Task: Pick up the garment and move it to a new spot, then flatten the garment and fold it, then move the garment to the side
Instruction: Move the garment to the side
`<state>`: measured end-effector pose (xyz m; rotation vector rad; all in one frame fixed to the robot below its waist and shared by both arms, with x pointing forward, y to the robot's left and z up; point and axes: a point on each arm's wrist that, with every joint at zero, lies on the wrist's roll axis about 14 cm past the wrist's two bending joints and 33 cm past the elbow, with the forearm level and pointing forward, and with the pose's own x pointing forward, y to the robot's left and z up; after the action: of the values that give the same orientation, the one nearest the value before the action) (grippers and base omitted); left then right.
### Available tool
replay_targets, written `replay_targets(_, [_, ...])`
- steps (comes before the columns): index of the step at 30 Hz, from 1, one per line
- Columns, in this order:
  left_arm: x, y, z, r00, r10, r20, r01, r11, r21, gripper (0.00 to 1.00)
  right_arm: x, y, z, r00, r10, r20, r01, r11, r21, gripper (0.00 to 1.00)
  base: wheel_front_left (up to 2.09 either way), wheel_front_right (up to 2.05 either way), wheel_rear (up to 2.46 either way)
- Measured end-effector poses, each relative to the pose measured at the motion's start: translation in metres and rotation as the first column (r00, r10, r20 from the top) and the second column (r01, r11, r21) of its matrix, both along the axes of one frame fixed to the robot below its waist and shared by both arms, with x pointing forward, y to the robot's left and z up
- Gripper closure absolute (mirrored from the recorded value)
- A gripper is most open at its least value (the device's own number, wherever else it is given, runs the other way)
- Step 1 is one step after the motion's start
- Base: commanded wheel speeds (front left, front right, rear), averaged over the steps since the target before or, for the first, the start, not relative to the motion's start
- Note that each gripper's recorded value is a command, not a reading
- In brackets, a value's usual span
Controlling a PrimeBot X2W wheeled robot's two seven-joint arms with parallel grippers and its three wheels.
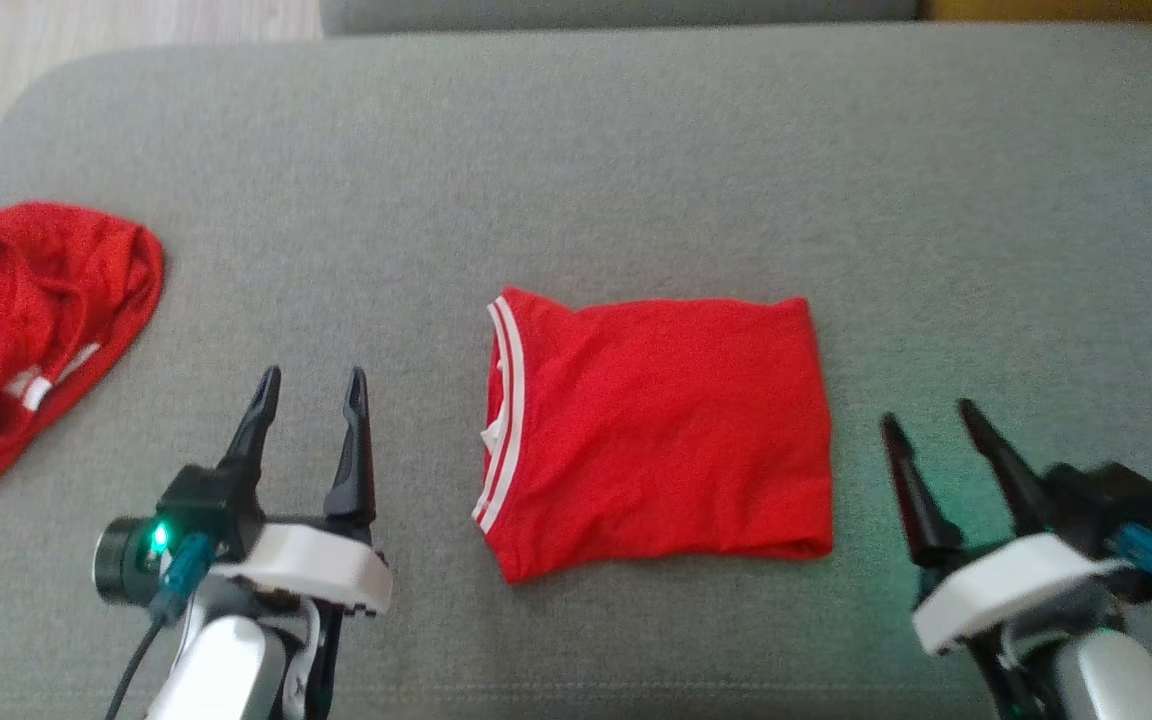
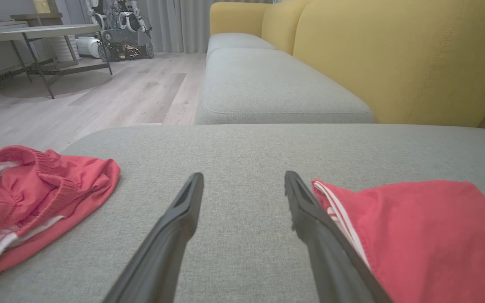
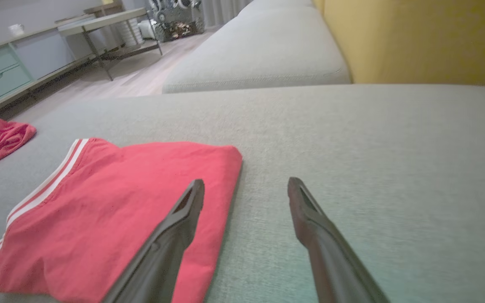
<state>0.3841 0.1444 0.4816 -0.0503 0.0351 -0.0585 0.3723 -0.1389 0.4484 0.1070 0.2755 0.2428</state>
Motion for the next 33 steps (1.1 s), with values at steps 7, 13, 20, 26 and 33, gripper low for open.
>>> replay_targets(7, [0.021,0.001,-0.010,1.000,0.005,-0.012,-0.005,1.000,-0.007,0.00,0.020,0.034,-0.054,0.982,0.114,-0.153,-0.114,0.993,0.008,0.00,0.00,0.00,0.00])
replay_targets(13, [0.030,0.007,-0.021,0.999,0.025,-0.033,-0.025,1.000,-0.004,0.00,0.027,0.048,-0.090,0.949,0.159,-0.271,-0.160,0.987,0.018,0.00,0.00,0.00,0.00])
replay_targets(20, [0.032,0.005,-0.026,0.999,0.018,-0.042,-0.018,1.000,0.006,0.00,0.032,0.047,-0.093,0.932,0.178,-0.314,-0.183,0.983,0.015,1.00,0.00,0.00,0.00])
replay_targets(26, [0.043,-0.010,-0.024,0.999,-0.027,-0.023,0.028,1.000,0.010,0.00,0.029,0.030,-0.084,0.946,0.137,-0.294,-0.146,0.989,-0.006,1.00,0.00,0.00,0.00])
replay_targets(33, [0.056,-0.041,-0.020,0.992,-0.123,0.004,0.123,0.992,0.000,0.00,0.018,-0.007,-0.078,0.955,0.054,-0.292,-0.073,0.996,-0.054,1.00,0.00,0.00,0.00])
